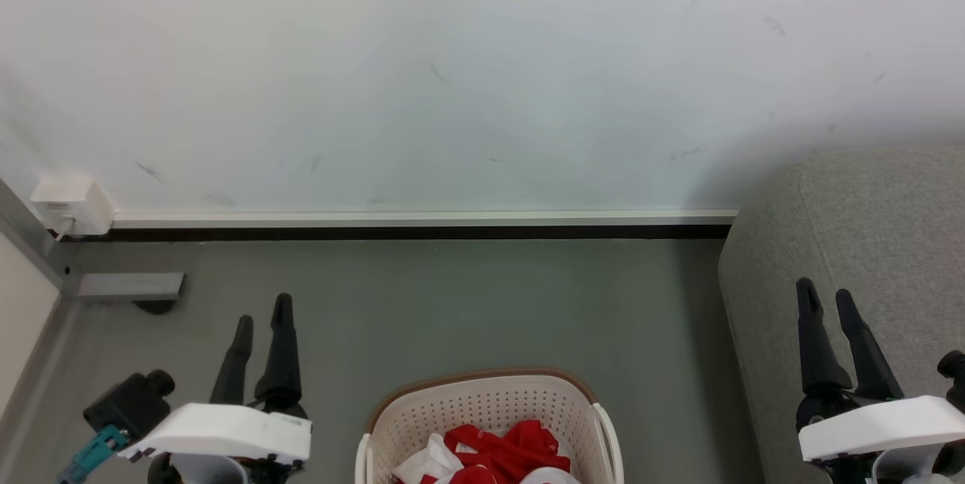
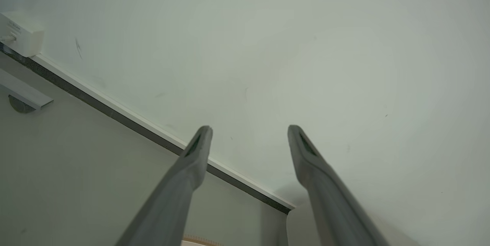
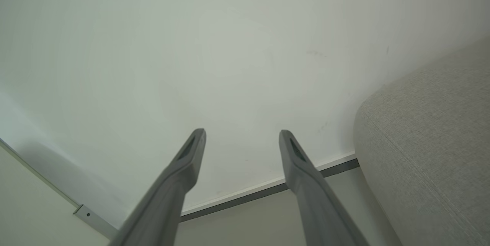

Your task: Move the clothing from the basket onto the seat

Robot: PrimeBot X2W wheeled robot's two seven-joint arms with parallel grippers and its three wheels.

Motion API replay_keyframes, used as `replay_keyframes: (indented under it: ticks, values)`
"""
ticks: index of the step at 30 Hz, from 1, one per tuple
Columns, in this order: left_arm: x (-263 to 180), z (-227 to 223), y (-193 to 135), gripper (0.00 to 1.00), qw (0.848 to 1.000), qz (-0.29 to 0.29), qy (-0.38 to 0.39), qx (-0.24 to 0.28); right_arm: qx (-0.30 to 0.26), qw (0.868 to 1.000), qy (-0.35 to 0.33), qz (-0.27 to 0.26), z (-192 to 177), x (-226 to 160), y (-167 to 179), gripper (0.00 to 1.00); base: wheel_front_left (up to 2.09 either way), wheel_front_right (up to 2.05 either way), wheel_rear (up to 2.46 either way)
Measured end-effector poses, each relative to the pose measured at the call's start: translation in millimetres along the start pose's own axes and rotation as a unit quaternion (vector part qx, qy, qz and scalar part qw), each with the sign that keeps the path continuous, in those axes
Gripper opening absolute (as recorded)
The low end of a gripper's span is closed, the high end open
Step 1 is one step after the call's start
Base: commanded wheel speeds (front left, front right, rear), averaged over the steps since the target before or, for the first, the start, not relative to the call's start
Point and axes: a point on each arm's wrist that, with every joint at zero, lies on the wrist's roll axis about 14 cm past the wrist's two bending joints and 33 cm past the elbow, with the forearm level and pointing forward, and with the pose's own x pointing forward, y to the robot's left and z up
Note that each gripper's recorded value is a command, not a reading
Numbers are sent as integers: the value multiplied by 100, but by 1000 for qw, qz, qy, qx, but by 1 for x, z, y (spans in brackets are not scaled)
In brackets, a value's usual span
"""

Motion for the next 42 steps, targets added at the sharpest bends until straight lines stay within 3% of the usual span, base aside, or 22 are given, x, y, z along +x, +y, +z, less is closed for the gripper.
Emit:
replay_keyframes:
  ticks: [19,42]
  values:
    - [4,3,-5,100,994,-4,-23,109,-101,995,-6,26,1,4,9,100,0,0,0]
    - [5,10,-18,100,975,-22,-57,213,-198,979,-9,56,-1,1,18,100,0,0,0]
